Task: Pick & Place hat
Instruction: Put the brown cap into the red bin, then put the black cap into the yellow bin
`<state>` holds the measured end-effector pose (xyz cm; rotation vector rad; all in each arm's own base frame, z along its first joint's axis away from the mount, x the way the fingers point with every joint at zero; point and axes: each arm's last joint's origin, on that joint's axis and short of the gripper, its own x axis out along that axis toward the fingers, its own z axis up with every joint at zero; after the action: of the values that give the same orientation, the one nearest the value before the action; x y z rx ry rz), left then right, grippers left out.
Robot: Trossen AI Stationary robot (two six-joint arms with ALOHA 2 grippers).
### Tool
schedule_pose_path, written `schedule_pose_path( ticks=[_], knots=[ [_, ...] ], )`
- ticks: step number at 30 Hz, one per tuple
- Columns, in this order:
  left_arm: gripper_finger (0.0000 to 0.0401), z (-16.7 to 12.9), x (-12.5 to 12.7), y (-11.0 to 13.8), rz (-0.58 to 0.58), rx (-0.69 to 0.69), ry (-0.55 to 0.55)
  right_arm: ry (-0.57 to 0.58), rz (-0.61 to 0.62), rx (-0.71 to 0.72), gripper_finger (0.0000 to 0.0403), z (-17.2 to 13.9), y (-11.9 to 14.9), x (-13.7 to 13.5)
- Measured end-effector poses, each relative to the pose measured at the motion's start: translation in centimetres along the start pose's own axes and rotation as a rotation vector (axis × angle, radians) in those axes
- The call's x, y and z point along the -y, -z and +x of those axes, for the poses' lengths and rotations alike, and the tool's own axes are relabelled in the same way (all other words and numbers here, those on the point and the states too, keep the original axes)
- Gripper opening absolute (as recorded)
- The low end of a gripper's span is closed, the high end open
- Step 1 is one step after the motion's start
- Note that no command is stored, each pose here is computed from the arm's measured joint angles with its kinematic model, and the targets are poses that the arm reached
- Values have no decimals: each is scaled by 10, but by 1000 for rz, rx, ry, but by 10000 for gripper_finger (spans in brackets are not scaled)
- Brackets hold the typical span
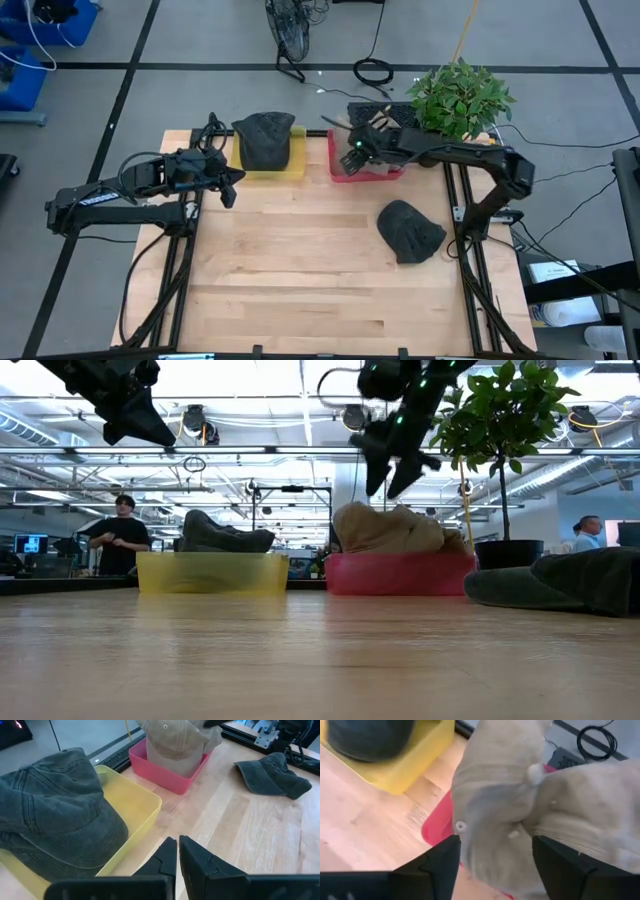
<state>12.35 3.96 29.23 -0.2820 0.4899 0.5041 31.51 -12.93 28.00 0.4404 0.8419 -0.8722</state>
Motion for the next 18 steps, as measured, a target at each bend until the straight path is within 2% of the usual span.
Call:
schedule_pose_path(
  ticks=[4, 9, 14, 18],
  knots=[
    [26, 0, 0, 0, 1, 3, -10, -17, 17, 33, 249, -32, -1, 12],
    [26, 0, 0, 0, 9, 4, -13, -48, 135, 67, 252, -74, 4, 26],
    [26, 0, -1, -1, 0, 15, -50, -84, 184, 40, 230, -104, 22, 25],
    [26, 0, -1, -2, -9, 28, -59, -119, 194, 4, 200, -108, 49, 17]
  ],
)
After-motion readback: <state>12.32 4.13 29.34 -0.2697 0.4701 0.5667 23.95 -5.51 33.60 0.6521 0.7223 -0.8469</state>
